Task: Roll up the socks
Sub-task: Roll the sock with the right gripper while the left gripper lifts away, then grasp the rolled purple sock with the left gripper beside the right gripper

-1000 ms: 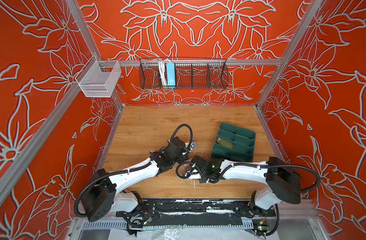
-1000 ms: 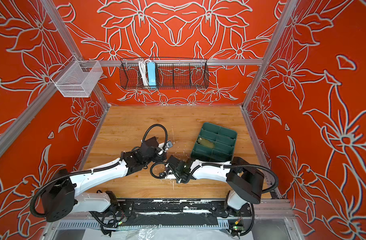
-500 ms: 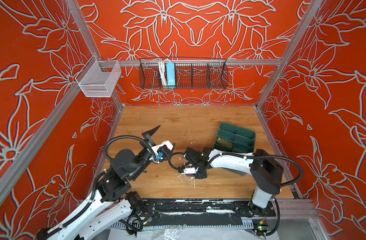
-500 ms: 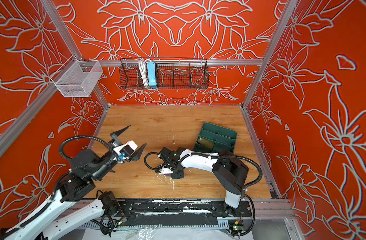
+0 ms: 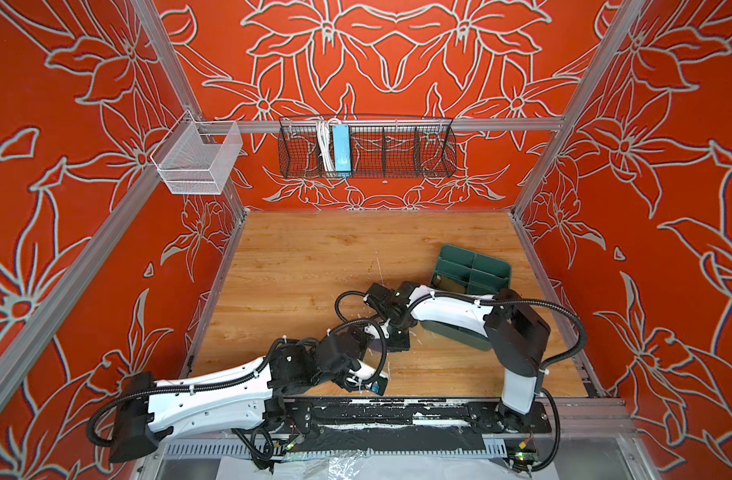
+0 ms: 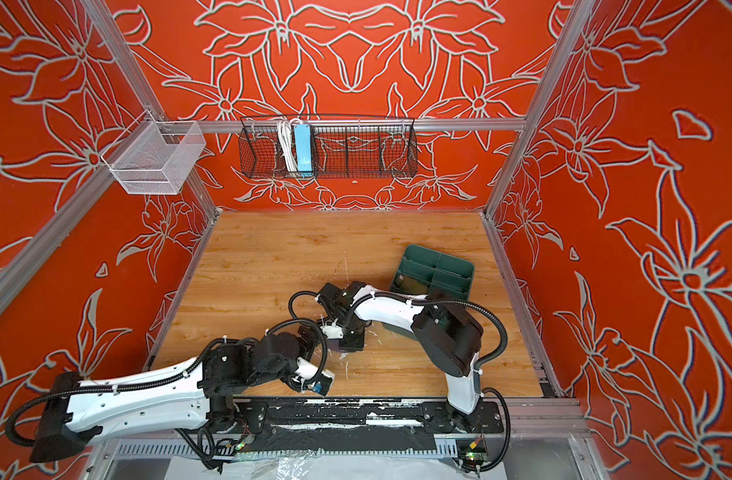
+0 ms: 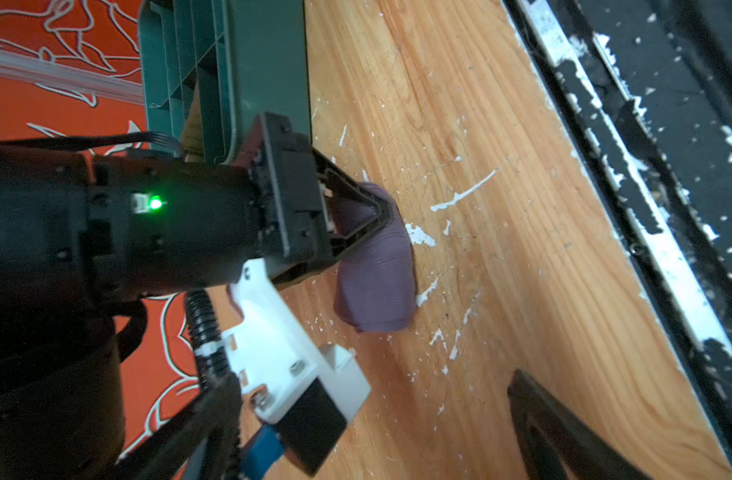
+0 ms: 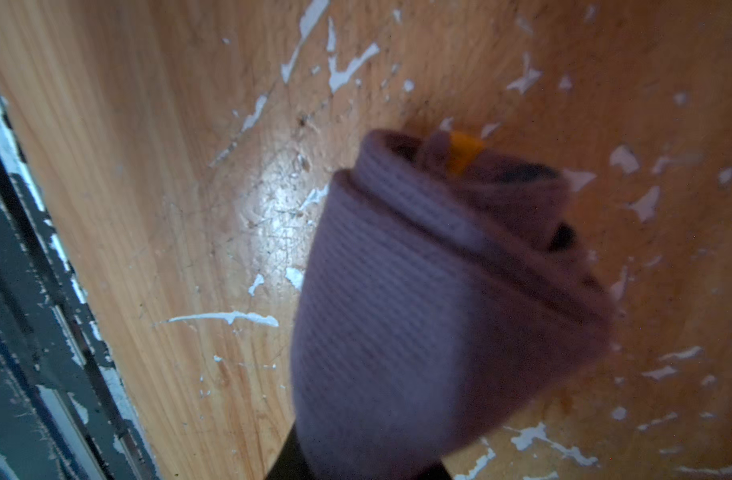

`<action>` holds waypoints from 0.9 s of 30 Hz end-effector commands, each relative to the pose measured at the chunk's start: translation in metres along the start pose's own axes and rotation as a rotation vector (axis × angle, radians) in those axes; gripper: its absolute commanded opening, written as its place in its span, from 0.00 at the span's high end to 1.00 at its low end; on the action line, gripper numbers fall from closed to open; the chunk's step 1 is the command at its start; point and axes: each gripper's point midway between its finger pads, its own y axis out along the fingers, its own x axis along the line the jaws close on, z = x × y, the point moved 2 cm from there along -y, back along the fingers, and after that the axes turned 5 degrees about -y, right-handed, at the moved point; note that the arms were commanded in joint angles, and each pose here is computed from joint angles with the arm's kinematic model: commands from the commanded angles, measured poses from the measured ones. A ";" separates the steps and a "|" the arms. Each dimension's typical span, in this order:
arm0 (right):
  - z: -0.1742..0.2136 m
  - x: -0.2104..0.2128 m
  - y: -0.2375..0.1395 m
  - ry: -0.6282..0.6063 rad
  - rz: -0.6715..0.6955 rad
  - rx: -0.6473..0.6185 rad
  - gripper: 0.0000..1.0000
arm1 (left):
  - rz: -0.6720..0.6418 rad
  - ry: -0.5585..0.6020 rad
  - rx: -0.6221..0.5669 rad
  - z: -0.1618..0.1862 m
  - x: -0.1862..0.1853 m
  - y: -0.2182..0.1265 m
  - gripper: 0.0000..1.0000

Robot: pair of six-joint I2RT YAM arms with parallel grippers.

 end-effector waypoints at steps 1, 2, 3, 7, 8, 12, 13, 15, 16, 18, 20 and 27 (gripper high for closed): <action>0.017 0.035 0.040 0.041 -0.217 0.067 1.00 | -0.083 0.043 0.053 0.003 -0.001 0.008 0.00; 0.016 0.035 0.040 0.044 -0.229 0.062 1.00 | -0.109 0.064 0.085 0.007 -0.004 0.013 0.00; 0.016 0.036 0.041 0.045 -0.236 0.059 1.00 | -0.128 0.081 0.115 0.010 -0.006 0.017 0.00; 0.017 0.037 0.042 0.067 -0.281 0.056 1.00 | -0.182 0.155 0.203 0.022 -0.009 0.028 0.00; 0.016 0.038 0.042 0.076 -0.294 0.053 1.00 | -0.201 0.159 0.203 0.021 -0.006 0.029 0.00; 0.015 0.036 0.039 0.107 -0.321 0.041 1.00 | -0.173 0.119 0.201 0.018 -0.012 0.039 0.00; 0.015 0.034 0.038 0.114 -0.320 0.031 1.00 | -0.151 0.093 0.197 0.017 -0.014 0.041 0.00; 0.014 0.032 0.037 0.119 -0.320 0.015 1.00 | -0.129 0.033 0.204 0.012 -0.015 0.047 0.00; 0.014 0.032 0.036 0.121 -0.321 0.008 1.00 | -0.118 -0.008 0.212 0.010 -0.014 0.050 0.00; 0.015 0.031 0.037 0.123 -0.322 0.005 1.00 | -0.106 -0.044 0.251 0.010 -0.014 0.057 0.02; 0.016 0.032 0.038 0.125 -0.332 0.004 1.00 | -0.122 -0.080 0.294 0.013 -0.014 0.065 0.03; 0.012 0.041 0.033 0.129 -0.388 -0.036 1.00 | -0.226 -0.150 0.370 0.019 -0.007 0.090 0.08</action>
